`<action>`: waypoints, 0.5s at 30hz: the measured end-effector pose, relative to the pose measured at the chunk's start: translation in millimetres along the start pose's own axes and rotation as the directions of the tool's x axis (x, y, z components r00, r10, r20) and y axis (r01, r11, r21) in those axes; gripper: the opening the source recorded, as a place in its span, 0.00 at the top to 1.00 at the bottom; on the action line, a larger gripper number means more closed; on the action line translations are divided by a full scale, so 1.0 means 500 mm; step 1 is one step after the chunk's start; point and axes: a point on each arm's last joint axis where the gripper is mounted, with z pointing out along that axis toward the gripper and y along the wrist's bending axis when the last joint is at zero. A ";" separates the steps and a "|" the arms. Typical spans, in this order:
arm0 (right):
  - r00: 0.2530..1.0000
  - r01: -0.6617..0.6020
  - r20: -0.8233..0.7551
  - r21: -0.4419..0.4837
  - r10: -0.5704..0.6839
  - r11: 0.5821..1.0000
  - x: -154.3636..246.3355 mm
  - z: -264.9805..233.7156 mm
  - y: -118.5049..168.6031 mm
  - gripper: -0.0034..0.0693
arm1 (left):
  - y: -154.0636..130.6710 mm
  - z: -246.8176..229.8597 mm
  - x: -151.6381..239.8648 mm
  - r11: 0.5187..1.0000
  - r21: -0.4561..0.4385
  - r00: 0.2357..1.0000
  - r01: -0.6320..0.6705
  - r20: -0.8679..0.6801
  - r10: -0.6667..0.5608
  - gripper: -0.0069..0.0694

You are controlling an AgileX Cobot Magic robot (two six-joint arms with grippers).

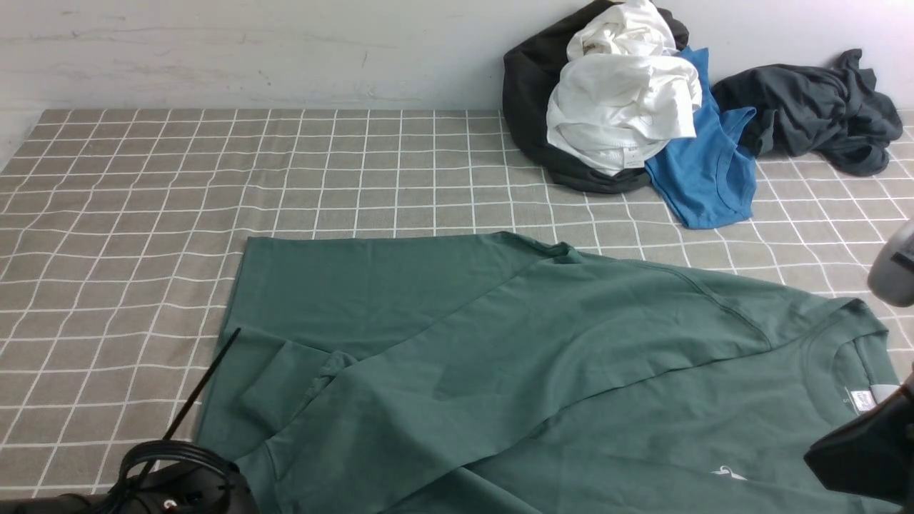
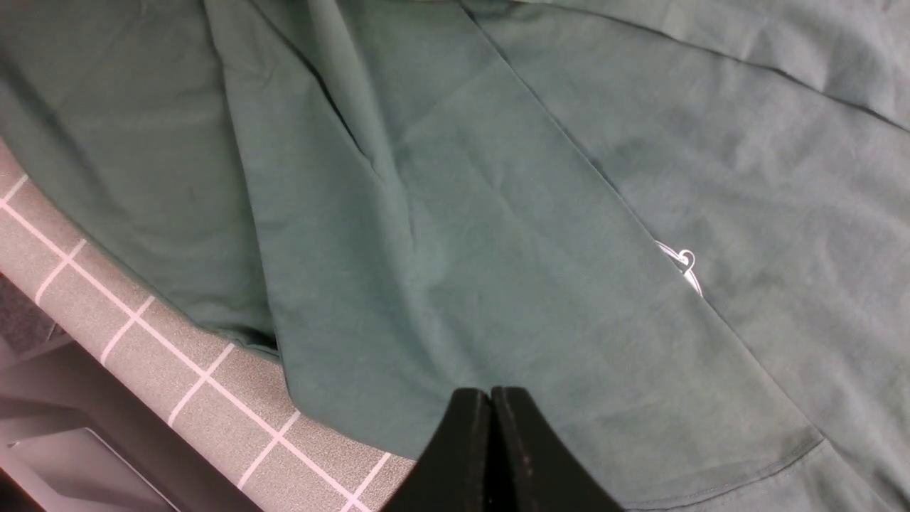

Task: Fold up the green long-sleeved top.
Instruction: Use both arms simultaneously to clamp the lower edge of the clothing fabric

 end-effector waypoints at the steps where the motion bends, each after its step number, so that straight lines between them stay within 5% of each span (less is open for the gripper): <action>1: 1.000 0.000 0.000 0.000 0.000 1.000 0.000 0.000 0.000 0.97 | 0.001 0.000 0.000 1.000 -0.006 1.000 0.000 -0.001 0.000 0.66; 7: 1.000 0.001 0.000 0.000 -0.001 1.000 0.000 0.000 0.000 0.97 | 0.006 -0.001 0.001 0.998 -0.035 0.999 0.050 -0.008 -0.050 0.74; 11: 0.999 0.035 0.001 0.000 -0.035 0.999 0.000 0.000 0.000 0.97 | 0.010 -0.014 -0.005 0.993 -0.035 0.993 0.114 -0.025 -0.115 0.90; 15: 0.995 0.101 0.001 0.000 -0.101 0.995 0.000 0.000 0.000 0.97 | 0.014 -0.030 -0.009 0.992 -0.038 0.992 0.123 -0.029 -0.124 0.91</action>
